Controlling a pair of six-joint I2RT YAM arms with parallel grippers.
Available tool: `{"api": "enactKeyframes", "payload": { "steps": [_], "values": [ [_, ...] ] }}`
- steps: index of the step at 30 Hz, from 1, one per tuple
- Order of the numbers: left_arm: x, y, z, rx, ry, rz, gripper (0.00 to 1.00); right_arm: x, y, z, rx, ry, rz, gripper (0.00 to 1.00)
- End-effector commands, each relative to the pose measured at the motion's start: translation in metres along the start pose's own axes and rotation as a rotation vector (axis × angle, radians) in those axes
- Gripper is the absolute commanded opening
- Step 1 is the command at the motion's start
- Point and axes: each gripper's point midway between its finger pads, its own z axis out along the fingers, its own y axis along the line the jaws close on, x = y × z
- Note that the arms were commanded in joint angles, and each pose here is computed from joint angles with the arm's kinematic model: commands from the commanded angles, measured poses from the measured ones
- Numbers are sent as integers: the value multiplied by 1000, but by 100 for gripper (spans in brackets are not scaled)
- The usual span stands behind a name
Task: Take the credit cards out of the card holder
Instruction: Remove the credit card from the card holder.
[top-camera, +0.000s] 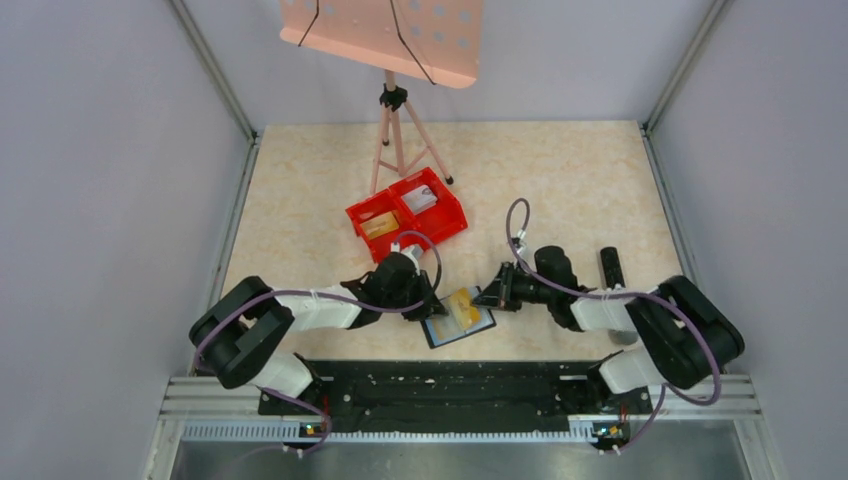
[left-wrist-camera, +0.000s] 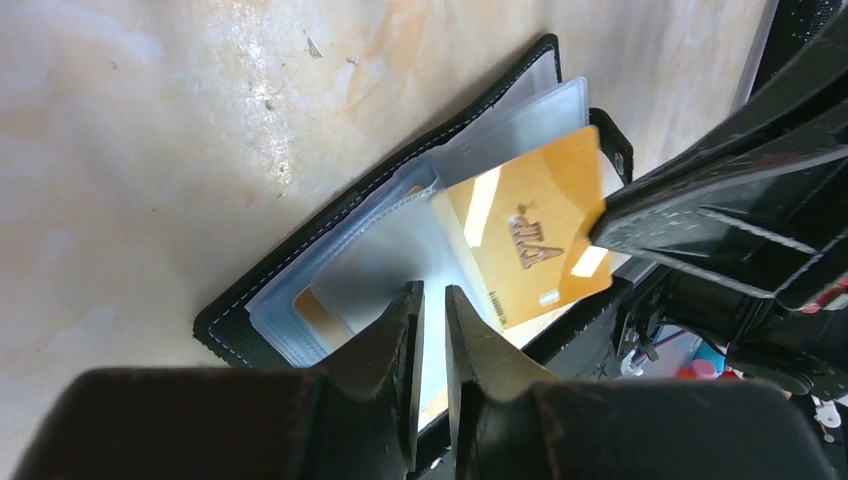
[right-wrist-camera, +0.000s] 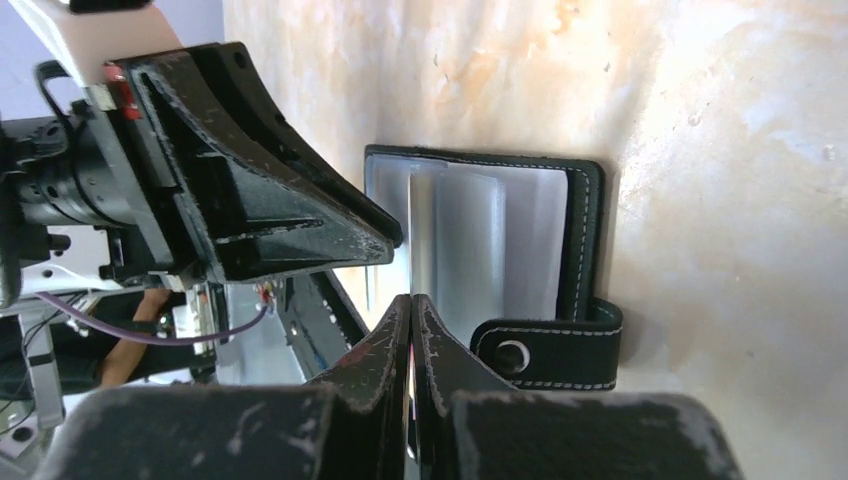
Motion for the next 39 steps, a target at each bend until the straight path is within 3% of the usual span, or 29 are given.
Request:
{"api": "enactKeyframes", "payload": {
  "steps": [1,7,15,26,39],
  "values": [
    [-13,-25,-11,47,-37,42,21,-26,5,-16,69,-109,-49,0],
    [-28,-57,-30,111,-80,55,32,-51,30,-44,96,-263,-71,0],
    [-35,-97,-50,255,-100,79,46,-58,88,-65,-154,-354,-77,0],
    [-30,-142,-73,521,-81,73,47,-53,115,-81,-318,-404,-47,0],
    [-28,-140,-68,555,-87,39,46,-51,111,-85,-339,-433,-12,0]
  ]
}}
